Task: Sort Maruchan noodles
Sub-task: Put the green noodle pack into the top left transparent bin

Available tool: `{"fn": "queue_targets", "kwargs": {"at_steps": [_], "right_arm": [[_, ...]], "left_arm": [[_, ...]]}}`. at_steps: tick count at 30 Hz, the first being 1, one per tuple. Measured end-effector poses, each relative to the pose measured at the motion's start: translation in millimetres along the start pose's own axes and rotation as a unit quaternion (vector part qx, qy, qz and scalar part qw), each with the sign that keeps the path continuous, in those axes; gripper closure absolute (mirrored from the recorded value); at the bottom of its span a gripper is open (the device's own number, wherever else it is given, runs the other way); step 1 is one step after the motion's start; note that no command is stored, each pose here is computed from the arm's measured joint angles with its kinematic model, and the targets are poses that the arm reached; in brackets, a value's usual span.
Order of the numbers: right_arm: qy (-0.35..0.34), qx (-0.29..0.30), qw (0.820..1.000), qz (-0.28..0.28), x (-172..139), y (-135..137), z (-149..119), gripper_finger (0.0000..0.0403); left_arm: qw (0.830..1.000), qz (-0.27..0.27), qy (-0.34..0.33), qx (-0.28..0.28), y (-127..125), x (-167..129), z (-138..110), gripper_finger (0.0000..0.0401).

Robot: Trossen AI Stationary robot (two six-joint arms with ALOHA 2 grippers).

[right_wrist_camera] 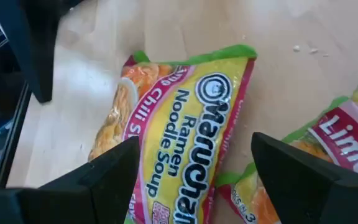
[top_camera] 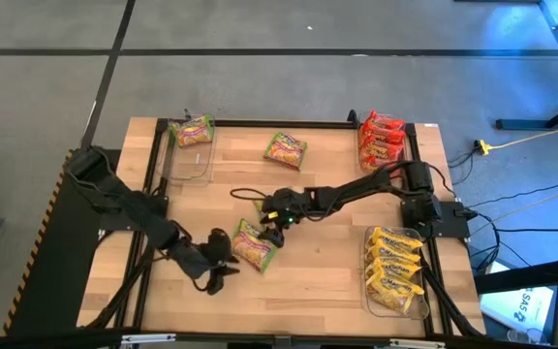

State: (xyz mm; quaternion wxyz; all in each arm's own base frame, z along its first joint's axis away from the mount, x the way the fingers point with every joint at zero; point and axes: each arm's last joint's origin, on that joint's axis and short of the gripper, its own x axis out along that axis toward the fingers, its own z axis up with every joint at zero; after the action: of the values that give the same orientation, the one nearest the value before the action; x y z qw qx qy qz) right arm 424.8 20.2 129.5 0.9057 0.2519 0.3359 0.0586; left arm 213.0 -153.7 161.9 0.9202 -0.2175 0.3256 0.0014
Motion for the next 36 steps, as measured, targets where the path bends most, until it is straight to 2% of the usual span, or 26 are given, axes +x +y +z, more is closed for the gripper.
{"fn": "queue_targets", "kwargs": {"at_steps": [4,11,17,26,33,36], "right_arm": [[-0.001,-0.016,1.0,0.005,2.5,7.2,-3.4,0.0098],[0.003,-0.019,1.0,0.008,2.9,7.9,-4.5,0.0098],[0.001,-0.021,1.0,0.009,3.0,8.2,-3.9,0.0098],[-0.001,-0.021,1.0,0.011,3.5,12.9,5.7,0.0098],[0.014,-0.013,1.0,-0.007,3.4,10.3,2.1,0.0098],[0.016,-0.013,1.0,0.006,3.6,12.0,2.0,0.0098]], "left_arm": [[0.996,0.061,-0.065,0.024,0.5,-0.9,-0.7,0.0266],[0.993,0.109,-0.013,0.039,14.0,27.3,-22.7,0.0266],[0.993,0.107,0.019,0.044,17.2,38.6,-34.0,0.0266],[0.993,0.104,0.025,0.057,15.2,37.9,-37.3,0.0266],[0.992,0.106,0.021,0.069,14.6,37.2,-38.1,0.0266],[0.991,0.11,0.018,0.07,14.8,37.2,-37.9,0.0266]]}}
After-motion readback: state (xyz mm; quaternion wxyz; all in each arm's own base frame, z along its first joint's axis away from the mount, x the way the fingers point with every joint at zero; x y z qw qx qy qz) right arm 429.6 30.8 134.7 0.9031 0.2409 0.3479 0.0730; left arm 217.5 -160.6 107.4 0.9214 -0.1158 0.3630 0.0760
